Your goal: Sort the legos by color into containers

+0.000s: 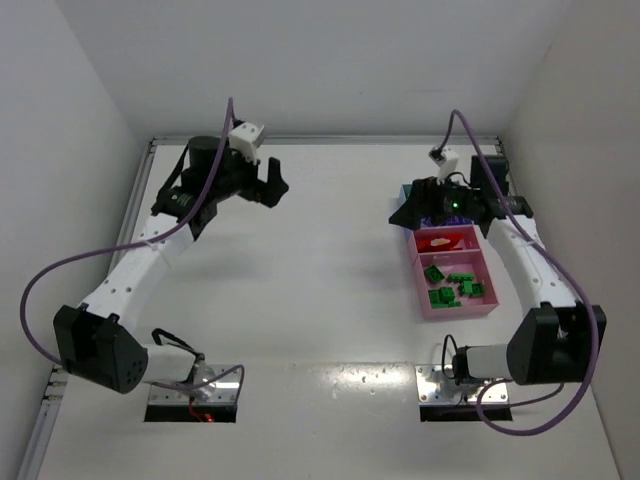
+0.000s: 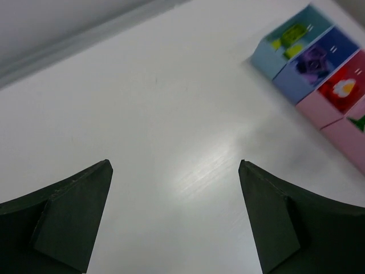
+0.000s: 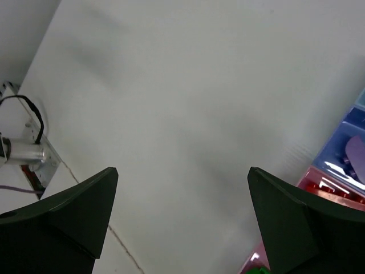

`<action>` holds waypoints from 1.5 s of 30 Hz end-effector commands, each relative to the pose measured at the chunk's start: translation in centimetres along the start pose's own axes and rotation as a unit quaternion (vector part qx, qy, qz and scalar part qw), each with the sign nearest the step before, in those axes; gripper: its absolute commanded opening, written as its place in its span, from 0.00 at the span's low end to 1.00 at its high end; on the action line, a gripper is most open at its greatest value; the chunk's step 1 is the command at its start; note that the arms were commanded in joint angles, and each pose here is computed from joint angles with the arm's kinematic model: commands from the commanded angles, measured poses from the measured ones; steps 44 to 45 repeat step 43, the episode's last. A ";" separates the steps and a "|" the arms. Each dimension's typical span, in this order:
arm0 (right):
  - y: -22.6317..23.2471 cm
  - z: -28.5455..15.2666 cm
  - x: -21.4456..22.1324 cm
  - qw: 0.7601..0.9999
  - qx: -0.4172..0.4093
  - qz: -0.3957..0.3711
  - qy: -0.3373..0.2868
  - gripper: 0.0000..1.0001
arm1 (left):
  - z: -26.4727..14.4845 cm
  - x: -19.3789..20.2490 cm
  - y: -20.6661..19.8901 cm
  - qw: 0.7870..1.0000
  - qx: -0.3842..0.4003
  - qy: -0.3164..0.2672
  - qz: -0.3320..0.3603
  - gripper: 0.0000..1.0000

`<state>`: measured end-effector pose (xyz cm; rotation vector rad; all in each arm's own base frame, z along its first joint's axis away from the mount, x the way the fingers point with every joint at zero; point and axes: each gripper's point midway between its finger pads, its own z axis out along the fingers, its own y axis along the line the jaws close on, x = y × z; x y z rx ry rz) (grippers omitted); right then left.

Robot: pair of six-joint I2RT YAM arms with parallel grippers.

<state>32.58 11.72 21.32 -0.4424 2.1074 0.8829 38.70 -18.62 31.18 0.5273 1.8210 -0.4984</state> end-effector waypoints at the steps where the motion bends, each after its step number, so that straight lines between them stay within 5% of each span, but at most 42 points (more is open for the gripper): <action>1: 0.5 2.0 -1.9 0.999 0.010 -0.031 -0.008 0.96 | -2.2 5.3 1.8 0.997 -0.034 0.053 -0.035 1.00; 12: 1.4 5.2 1.5 0.996 0.000 -0.079 0.040 0.99 | -5.1 12.4 6.8 0.985 -0.112 0.081 -0.101 1.00; 45: 1.5 4.8 1.7 0.995 0.004 -0.088 0.040 0.99 | -5.2 12.5 7.2 0.985 -0.108 0.072 -0.116 1.00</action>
